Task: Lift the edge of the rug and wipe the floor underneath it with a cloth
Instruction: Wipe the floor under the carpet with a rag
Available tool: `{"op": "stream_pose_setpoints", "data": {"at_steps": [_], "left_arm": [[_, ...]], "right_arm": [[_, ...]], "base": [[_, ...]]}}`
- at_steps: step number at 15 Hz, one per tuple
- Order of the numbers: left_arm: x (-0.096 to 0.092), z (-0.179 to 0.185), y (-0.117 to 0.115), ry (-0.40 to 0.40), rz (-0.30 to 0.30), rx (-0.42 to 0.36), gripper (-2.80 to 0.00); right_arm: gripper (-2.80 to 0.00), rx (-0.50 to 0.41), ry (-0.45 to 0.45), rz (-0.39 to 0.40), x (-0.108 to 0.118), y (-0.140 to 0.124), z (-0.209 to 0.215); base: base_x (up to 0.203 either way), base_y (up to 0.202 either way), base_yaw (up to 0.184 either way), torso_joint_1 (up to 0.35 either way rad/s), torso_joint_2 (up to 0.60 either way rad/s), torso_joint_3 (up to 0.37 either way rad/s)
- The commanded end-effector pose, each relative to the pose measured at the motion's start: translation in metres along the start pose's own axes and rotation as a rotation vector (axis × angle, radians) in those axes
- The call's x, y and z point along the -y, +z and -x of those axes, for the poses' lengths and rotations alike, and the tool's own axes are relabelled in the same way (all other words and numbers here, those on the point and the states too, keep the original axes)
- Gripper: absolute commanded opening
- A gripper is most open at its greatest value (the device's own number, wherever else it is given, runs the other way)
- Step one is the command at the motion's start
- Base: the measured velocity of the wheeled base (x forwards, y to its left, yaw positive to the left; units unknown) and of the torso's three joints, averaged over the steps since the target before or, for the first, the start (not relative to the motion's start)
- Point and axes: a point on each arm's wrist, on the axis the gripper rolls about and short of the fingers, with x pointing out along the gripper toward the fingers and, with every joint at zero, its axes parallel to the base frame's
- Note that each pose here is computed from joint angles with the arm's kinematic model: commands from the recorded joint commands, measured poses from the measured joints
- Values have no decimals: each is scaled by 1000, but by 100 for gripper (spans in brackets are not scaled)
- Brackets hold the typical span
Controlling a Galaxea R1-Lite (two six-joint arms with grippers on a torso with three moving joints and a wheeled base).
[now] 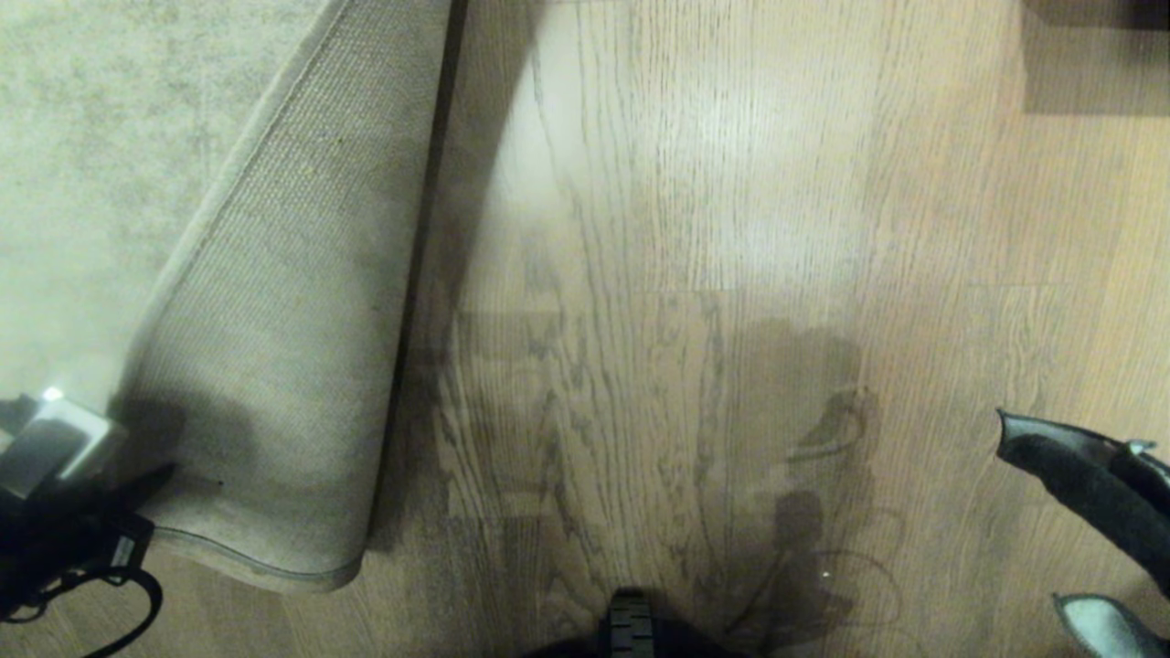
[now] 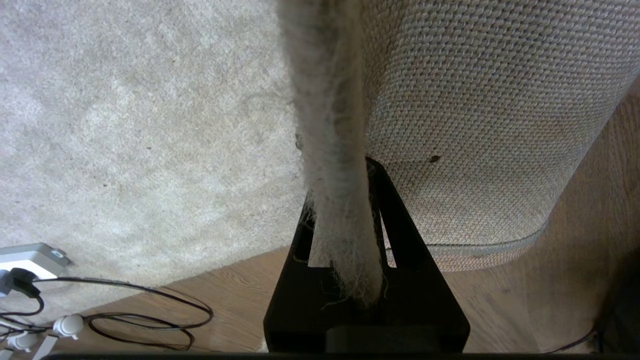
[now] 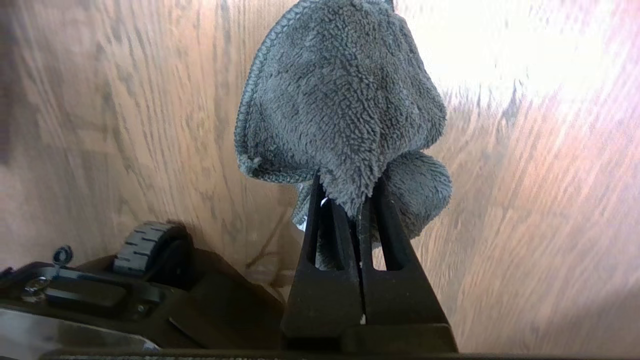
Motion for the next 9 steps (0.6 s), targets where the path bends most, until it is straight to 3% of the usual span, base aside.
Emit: {"op": "stream_pose_setpoints", "data": {"at_steps": [1, 9], "left_arm": [[-1, 0, 1, 4, -6, 8, -280], [0, 1, 0, 3, -6, 5, -280]], "right_arm": [[-280, -39, 10, -2, 2, 9, -11], [-280, -50, 12, 18, 4, 20, -21]], "base": [[0, 0, 0, 0, 0, 0], [0, 0, 0, 0, 0, 0]]}}
